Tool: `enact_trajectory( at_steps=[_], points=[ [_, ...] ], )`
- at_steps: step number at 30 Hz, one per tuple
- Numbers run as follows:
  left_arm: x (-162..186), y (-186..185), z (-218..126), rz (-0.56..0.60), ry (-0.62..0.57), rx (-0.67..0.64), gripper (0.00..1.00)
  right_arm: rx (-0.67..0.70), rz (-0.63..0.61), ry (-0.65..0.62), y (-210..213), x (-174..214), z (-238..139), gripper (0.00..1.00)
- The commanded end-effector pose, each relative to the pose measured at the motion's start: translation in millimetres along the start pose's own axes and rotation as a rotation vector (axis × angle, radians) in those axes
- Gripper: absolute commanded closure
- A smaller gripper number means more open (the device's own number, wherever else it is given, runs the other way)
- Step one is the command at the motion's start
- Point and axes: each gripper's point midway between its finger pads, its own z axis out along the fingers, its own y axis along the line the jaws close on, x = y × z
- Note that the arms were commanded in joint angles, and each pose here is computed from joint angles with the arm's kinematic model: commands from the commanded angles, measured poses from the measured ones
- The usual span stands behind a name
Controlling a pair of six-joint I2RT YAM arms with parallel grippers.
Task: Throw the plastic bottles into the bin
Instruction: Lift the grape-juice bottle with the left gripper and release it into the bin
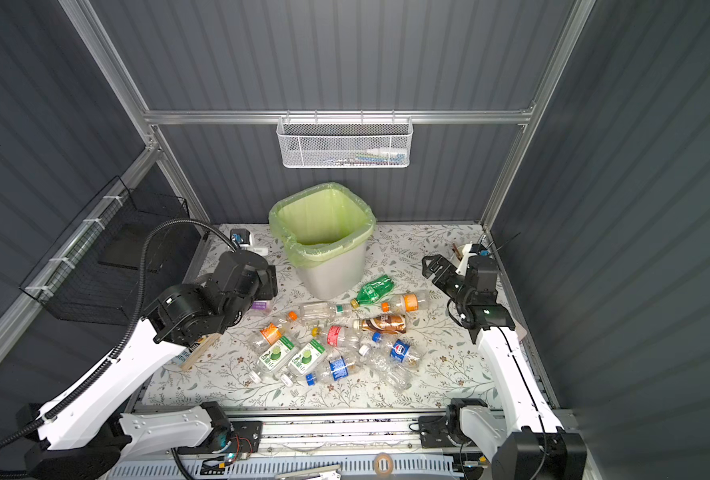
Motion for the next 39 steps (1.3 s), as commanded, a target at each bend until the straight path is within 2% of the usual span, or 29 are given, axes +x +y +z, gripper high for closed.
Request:
enact_trajectory(
  at_steps=[1, 6, 10, 12, 15, 16, 19, 21, 24, 27, 35, 39],
  points=[
    [-58, -9, -9, 0.066, -0.177, -0.007, 0.43, 0.03, -0.017, -0.006, -8, 2, -7, 0.01],
    [-112, -33, -17, 0.077, -0.342, 0.056, 0.43, 0.046, -0.022, -0.035, -10, -2, -17, 0.01],
    [-134, -64, 2, 0.115, -0.391, 0.105, 0.43, 0.042, -0.027, -0.057, -8, -6, -25, 0.01],
    [-140, -76, 29, 0.104, -0.356, 0.157, 0.42, 0.038, -0.029, -0.054, -7, -5, -26, 0.01],
    [-139, -82, 92, 0.025, -0.215, 0.263, 0.39, 0.03, -0.039, -0.038, -6, -2, -26, 0.01],
    [-132, -88, 109, 0.028, -0.157, 0.288, 0.36, 0.037, -0.046, -0.029, -7, 0, -27, 0.01],
    [-125, -97, 131, 0.046, -0.037, 0.295, 0.15, 0.076, -0.066, -0.022, -14, 3, -32, 0.01],
    [-135, -100, 124, 0.047, -0.047, 0.318, 0.01, 0.101, -0.07, -0.024, -20, 5, -36, 0.01],
    [-158, -99, 94, 0.01, -0.19, 0.389, 0.0, 0.118, -0.065, -0.023, -26, 10, -38, 0.01],
    [-161, -88, 70, -0.04, -0.299, 0.424, 0.0, 0.119, -0.043, -0.002, -29, 16, -35, 0.01],
    [-116, -51, 68, -0.035, -0.272, 0.294, 0.0, 0.125, 0.066, 0.09, -36, 34, -16, 0.01],
    [-84, -22, 75, -0.028, -0.228, 0.159, 0.0, 0.164, 0.129, 0.146, -47, 52, -1, 0.02]
  ],
)
